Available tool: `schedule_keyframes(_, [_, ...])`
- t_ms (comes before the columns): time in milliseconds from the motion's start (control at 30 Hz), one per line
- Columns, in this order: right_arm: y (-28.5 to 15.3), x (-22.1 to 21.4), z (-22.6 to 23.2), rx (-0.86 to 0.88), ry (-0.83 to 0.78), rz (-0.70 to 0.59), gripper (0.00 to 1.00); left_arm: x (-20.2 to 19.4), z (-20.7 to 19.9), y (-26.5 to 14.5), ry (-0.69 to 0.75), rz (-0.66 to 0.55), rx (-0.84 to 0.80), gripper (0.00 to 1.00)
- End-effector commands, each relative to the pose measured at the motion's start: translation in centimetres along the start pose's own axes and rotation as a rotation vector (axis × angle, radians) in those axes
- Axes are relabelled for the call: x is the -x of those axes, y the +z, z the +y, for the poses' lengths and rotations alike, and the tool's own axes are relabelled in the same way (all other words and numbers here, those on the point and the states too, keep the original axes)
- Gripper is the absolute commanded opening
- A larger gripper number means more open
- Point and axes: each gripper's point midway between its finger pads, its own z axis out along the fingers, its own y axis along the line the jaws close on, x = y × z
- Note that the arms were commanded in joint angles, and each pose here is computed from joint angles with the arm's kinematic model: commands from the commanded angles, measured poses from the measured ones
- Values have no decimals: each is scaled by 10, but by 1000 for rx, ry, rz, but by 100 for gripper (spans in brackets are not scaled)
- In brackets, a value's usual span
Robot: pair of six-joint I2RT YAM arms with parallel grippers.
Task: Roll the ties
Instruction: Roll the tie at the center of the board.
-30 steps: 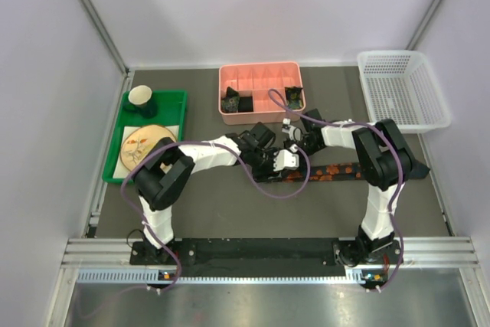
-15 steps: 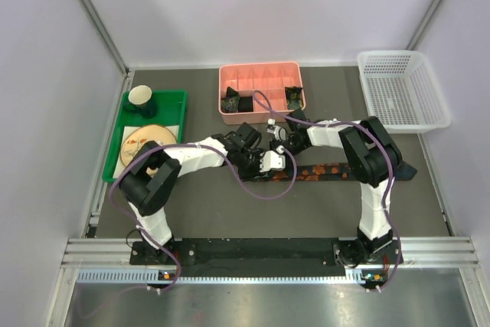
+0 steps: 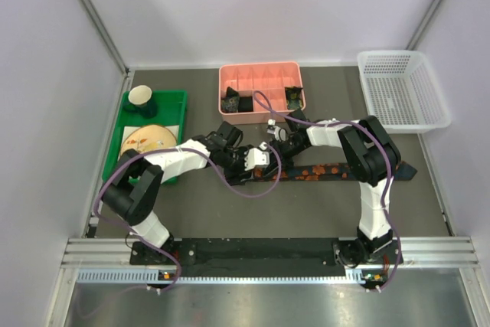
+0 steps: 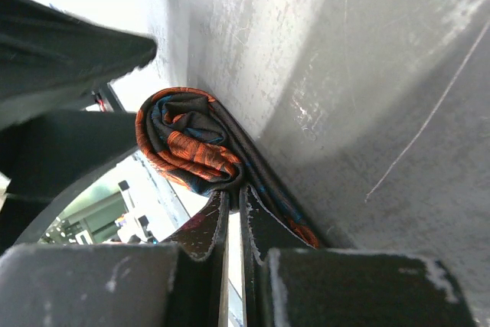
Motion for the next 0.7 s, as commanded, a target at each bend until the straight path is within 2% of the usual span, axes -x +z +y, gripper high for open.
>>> schedule_keyframes(0, [7,-3,-36,-140,14,2,0,37,5,-8,101,-150,14,68])
schedule_keyframes(200, [8,-5,-38,-148,16,13,0,40,10,3,114,-159,-2,68])
schedule_keyframes(500, [8,-6,-41,-154,18,17,0,41,5,13,136,-137,-54,61])
schedule_keyframes(633, [9,-7,-43,-158,21,19,0,48,7,11,133,-137,-53,50])
schedule_keyframes(667, [9,-7,-43,-162,24,20,0,50,6,10,132,-144,-53,44])
